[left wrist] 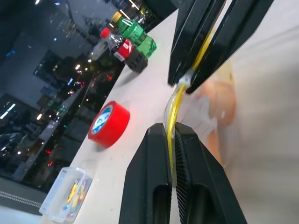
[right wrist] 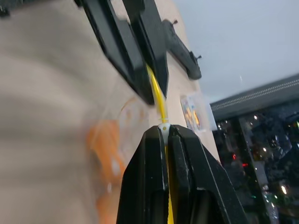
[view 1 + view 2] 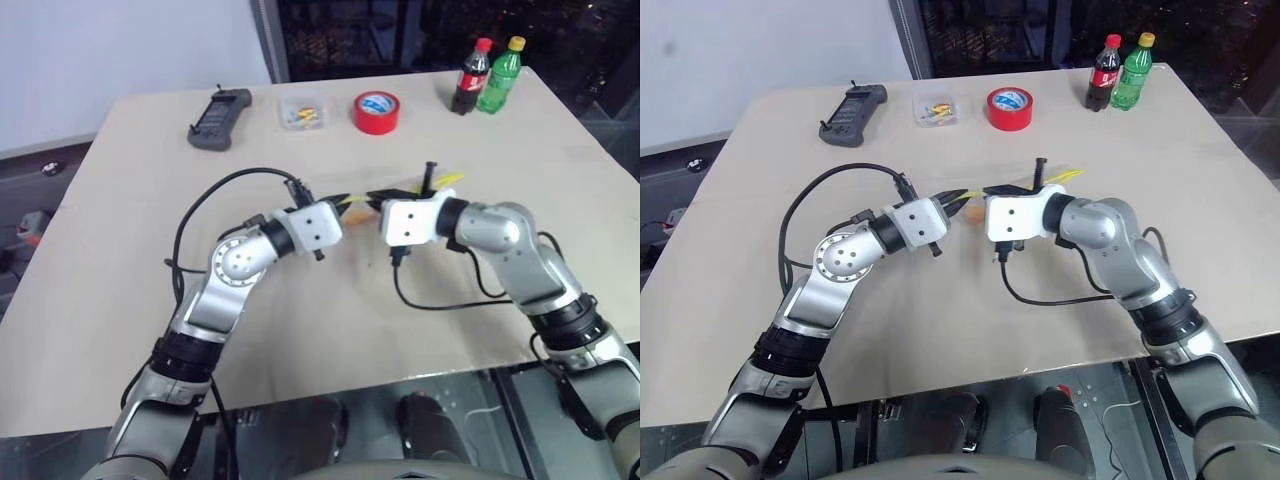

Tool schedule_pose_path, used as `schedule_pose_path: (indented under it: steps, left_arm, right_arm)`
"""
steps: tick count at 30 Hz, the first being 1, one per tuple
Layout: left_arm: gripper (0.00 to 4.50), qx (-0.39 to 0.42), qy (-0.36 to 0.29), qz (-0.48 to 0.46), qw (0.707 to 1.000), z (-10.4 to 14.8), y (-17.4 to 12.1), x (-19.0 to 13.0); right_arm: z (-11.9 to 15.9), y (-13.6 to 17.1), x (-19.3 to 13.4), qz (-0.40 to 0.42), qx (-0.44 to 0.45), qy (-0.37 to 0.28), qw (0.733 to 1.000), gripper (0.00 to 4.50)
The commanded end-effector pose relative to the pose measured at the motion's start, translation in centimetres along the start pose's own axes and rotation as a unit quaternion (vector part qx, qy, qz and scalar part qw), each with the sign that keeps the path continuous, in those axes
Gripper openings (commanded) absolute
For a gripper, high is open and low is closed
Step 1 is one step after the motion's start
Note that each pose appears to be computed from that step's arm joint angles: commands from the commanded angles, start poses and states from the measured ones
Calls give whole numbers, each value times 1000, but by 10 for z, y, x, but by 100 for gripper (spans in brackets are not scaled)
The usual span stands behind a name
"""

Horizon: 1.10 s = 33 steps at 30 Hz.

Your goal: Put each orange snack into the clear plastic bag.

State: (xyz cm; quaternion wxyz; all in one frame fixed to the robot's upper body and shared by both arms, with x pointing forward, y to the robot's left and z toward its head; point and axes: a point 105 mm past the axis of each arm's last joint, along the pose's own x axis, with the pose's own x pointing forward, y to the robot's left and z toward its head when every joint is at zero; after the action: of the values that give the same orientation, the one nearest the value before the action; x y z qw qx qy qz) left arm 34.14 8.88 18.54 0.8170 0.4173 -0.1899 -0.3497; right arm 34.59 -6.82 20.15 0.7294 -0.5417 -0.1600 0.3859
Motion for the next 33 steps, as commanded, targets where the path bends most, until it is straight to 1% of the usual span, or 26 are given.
schedule_pose_path:
  steps: [1, 3, 6, 8, 11, 15, 18, 20, 23, 24, 27, 28, 30, 32, 33]
  left_arm:
    - [0, 8, 15, 52, 998, -7, 29, -16]
    - [0, 8, 16, 52, 998, -9, 29, -16]
    - [0, 5, 18, 52, 998, -10, 29, -16]
    - [0, 1, 17, 54, 998, -11, 31, -12]
    - [0, -15, 20, 80, 997, -14, 42, 5]
    - [0, -11, 33, 119, 992, -23, 74, 21]
    - [0, 13, 14, 143, 989, -14, 103, 32]
    - [0, 28, -8, 147, 989, -5, 111, 35]
    - [0, 34, -39, 122, 991, 3, 99, 32]
    - [0, 36, -45, 115, 992, 4, 95, 30]
    - [0, 27, -46, 45, 998, 1, 50, 17]
    - [0, 21, -41, 23, 999, -3, 32, 12]
    - [0, 14, -23, -7, 1000, -10, 3, 4]
    - [0, -15, -7, -40, 999, -15, -20, -2]
    - [37, -37, -2, -55, 998, -16, -28, -6]
  right_arm:
    - [-56, -30, -42, -68, 18, 115, 991, 4]
    - [-69, -34, -53, -79, 19, 142, 986, 4]
    - [-79, -42, -64, -94, 18, 164, 982, 4]
    - [-82, -48, -65, -106, 18, 169, 980, 4]
    - [-89, -63, -63, -131, 9, 179, 975, 4]
    - [-104, -95, -66, -174, -16, 209, 962, 4]
    - [-96, -120, -67, -198, -22, 189, 961, 4]
    - [-87, -124, -67, -197, -21, 165, 966, 4]
    - [-74, -109, -69, -172, 0, 129, 977, 4]
    - [-68, -97, -70, -151, 6, 115, 982, 4]
    - [-59, -59, -73, -101, 40, 96, 989, 4]
    - [-60, -46, -73, -95, 67, 98, 988, 4]
    - [-54, -18, -71, -57, 124, 73, 988, 4]
    - [-55, 3, -71, -28, 152, 80, 985, 4]
    - [-54, 12, -72, -6, 166, 86, 982, 1]
